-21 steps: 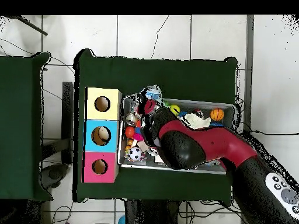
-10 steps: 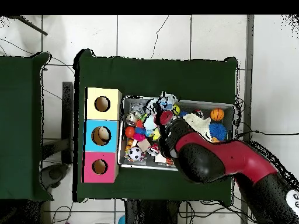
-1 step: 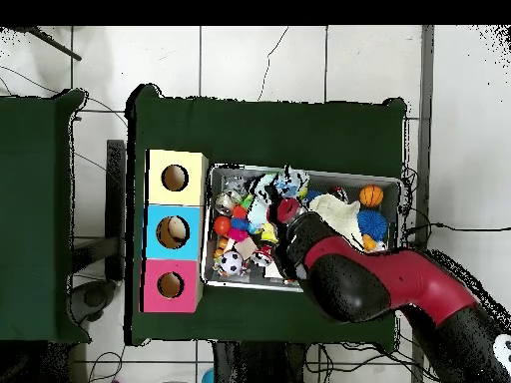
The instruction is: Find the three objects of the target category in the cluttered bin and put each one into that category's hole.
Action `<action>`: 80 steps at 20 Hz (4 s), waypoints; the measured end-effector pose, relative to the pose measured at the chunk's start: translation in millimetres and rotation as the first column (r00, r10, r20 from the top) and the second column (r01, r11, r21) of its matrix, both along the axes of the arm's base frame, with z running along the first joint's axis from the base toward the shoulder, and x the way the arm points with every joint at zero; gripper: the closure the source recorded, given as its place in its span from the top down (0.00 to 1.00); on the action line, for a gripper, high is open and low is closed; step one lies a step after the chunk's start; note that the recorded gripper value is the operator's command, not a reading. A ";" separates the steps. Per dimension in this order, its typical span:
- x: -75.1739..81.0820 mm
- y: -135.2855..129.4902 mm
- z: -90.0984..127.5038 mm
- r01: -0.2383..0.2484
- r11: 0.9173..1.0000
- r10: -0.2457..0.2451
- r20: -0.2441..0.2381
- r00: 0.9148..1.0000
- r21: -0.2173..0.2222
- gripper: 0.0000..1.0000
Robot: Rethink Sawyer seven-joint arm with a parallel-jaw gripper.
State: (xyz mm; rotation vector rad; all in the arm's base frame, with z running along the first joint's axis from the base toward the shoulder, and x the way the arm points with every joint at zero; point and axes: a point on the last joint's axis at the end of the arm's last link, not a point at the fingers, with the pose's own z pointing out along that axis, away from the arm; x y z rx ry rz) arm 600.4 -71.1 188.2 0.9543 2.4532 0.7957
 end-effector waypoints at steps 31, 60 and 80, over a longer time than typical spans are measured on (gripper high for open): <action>-34.4 101.2 -25.4 -0.192 0.980 0.194 -0.038 0.980 0.059 0.00; -25.4 134.1 -68.8 -0.191 0.956 0.206 -0.042 0.978 0.222 0.00; -30.4 175.8 -70.3 -0.254 0.938 0.271 -0.042 0.962 0.237 0.00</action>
